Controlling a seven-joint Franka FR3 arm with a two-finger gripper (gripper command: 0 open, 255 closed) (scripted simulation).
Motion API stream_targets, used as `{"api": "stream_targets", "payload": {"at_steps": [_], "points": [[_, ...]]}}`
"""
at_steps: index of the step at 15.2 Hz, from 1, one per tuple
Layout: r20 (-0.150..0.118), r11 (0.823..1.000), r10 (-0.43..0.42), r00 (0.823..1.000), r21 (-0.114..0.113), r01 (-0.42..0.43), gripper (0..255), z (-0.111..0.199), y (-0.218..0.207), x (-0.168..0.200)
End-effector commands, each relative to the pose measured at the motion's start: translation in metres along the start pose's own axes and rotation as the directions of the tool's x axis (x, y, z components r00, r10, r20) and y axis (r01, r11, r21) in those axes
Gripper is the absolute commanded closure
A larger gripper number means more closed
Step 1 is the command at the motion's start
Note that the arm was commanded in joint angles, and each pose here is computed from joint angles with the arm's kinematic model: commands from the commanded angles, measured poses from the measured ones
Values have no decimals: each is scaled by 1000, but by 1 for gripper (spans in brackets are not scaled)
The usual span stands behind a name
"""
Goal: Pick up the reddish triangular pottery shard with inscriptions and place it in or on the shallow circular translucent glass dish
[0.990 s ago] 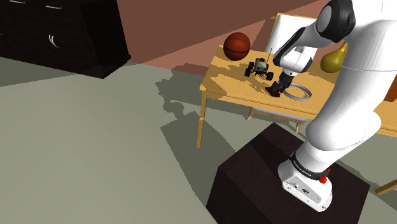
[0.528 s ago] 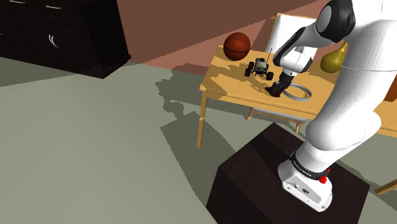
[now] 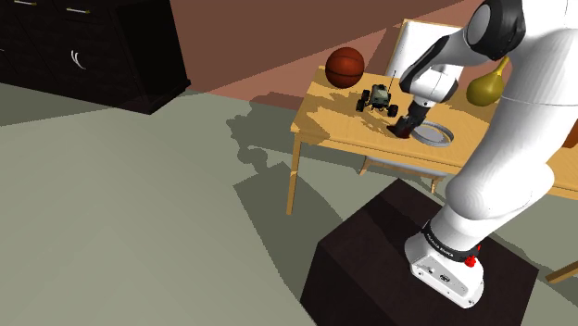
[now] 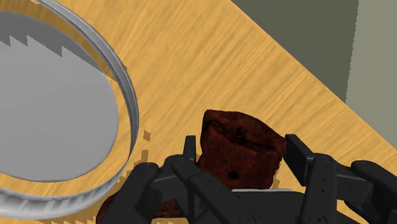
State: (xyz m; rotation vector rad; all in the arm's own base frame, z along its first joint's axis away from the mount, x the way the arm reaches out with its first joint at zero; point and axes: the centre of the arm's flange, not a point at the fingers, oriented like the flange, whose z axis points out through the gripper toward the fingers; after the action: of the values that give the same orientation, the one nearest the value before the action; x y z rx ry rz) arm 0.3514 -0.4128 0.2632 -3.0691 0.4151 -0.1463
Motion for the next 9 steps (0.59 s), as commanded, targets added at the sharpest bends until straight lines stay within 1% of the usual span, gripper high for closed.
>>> {"api": "stream_targets", "payload": {"at_steps": [1, 9], "points": [[0, 1000, 0, 1000, 0, 0, 255, -10, 0, 1], [0, 1000, 0, 1000, 0, 0, 255, -52, -2, 5]]}}
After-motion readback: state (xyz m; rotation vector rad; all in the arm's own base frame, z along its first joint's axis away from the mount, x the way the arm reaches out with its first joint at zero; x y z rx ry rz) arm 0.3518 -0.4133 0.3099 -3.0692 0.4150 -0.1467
